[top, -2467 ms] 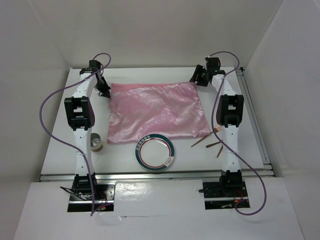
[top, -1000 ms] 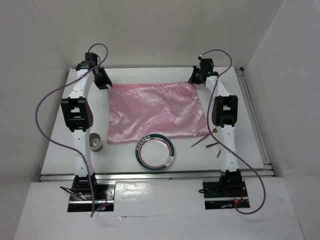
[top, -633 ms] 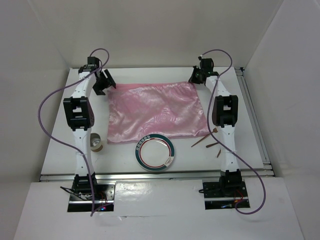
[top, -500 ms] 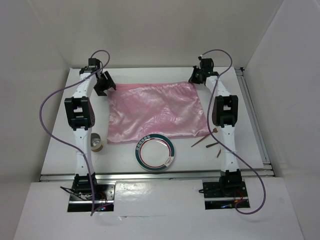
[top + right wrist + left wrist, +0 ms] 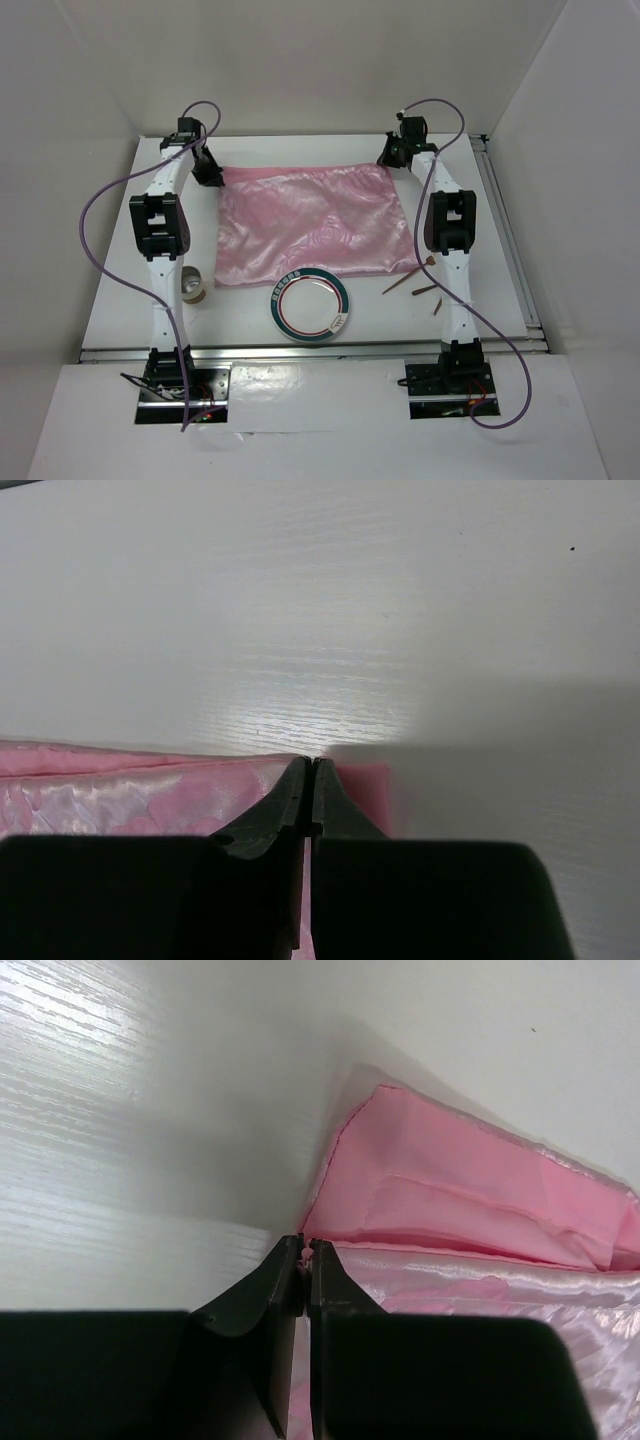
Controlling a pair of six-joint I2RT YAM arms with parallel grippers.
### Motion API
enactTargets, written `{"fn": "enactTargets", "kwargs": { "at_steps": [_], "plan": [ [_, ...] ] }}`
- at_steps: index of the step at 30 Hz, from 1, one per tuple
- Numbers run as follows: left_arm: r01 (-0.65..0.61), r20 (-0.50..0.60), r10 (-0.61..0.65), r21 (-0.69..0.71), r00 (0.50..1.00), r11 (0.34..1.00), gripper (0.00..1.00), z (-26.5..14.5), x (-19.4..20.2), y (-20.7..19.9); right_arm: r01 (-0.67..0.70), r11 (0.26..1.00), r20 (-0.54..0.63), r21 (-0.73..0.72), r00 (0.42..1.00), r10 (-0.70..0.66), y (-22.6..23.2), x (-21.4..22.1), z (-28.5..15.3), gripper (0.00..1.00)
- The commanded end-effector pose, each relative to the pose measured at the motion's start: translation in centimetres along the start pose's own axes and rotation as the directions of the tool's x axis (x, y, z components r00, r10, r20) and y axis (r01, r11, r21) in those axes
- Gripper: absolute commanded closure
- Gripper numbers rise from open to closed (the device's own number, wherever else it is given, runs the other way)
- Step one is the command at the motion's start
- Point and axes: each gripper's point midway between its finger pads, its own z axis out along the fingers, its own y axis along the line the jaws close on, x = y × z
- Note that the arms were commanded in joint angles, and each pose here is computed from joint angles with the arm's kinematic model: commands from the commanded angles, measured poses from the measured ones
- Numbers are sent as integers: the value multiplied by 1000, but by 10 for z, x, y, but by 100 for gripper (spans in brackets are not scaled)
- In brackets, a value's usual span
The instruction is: Set the dinner table for one person
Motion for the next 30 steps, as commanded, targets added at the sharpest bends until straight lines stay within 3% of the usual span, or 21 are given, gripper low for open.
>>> {"fn": "enactTargets", "kwargs": {
  "at_steps": [1, 10, 15, 27, 30],
  "plan": [
    [-6, 72, 2, 53, 997, 999, 100, -36, -23, -17, 20, 1000, 92, -15, 996, -19, 20, -42, -27, 100],
    [-38, 204, 10, 133, 979, 990, 100, -93, -59, -46, 28, 999, 181, 24, 983, -32, 27, -76, -62, 100],
    [-44, 238, 1, 174, 971, 984, 100, -102, -69, -56, 28, 999, 203, 37, 978, -35, 28, -85, -69, 100],
    [-33, 304, -63, 299, 950, 954, 100, -105, -91, -89, 2, 997, 289, 71, 957, -22, 21, -107, -79, 100],
    [-13, 306, -88, 313, 948, 950, 100, -83, -96, -90, 2, 998, 294, 70, 955, -23, 19, -107, -70, 100]
  ]
}}
